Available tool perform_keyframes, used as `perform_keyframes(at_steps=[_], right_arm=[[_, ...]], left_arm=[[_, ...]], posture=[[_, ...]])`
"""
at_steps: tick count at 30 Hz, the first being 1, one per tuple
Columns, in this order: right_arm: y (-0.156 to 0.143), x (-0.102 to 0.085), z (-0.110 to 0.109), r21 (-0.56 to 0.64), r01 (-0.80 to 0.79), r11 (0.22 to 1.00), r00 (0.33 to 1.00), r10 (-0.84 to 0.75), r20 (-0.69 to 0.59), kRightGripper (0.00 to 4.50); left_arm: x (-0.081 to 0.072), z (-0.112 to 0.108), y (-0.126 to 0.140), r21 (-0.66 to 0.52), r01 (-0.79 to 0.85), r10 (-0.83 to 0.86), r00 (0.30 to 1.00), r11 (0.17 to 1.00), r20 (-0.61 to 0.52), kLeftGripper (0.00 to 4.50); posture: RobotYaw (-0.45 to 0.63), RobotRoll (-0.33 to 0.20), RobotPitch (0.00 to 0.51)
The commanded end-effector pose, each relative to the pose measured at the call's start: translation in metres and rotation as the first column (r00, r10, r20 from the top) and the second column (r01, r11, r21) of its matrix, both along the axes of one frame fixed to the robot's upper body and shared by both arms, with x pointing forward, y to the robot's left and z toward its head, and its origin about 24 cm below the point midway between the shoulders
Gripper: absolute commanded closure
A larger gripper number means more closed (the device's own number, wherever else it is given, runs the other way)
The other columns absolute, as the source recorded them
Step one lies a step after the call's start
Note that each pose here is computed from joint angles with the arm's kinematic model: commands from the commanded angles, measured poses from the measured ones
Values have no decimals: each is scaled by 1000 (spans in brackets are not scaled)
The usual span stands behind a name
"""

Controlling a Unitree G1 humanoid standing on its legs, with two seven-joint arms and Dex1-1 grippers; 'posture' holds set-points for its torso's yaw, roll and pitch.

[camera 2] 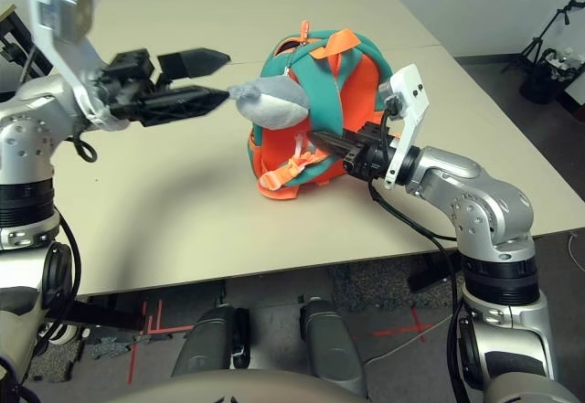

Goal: Put the pencil case into the backpack and zip it.

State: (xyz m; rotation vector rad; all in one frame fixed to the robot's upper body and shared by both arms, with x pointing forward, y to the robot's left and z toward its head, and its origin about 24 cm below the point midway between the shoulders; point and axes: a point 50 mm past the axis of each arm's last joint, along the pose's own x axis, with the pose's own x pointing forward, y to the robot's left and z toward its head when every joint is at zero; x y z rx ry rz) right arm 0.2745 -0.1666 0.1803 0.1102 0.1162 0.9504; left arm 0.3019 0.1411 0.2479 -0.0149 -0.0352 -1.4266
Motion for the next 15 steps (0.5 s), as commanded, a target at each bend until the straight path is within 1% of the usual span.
perform_keyframes(at_steps=[1,6,15], right_arm=[[8,-2,1,9,-63,998,998,63,9,4269],[7,-4,2,12,-60,998,998,59,11,4269],[7,-3,3,7,-58,998,998,58,19,4270]], left_arm=[[7,-3,-7,26,-4,3,999,1000,38,0],[14,-4,-17,8,-13,13,998,1000,69,0],[14,-13,-39,-4,40,-40,996,999,78,0]], posture=[[-137,0,83],[-150,0,80],[-157,0,68]])
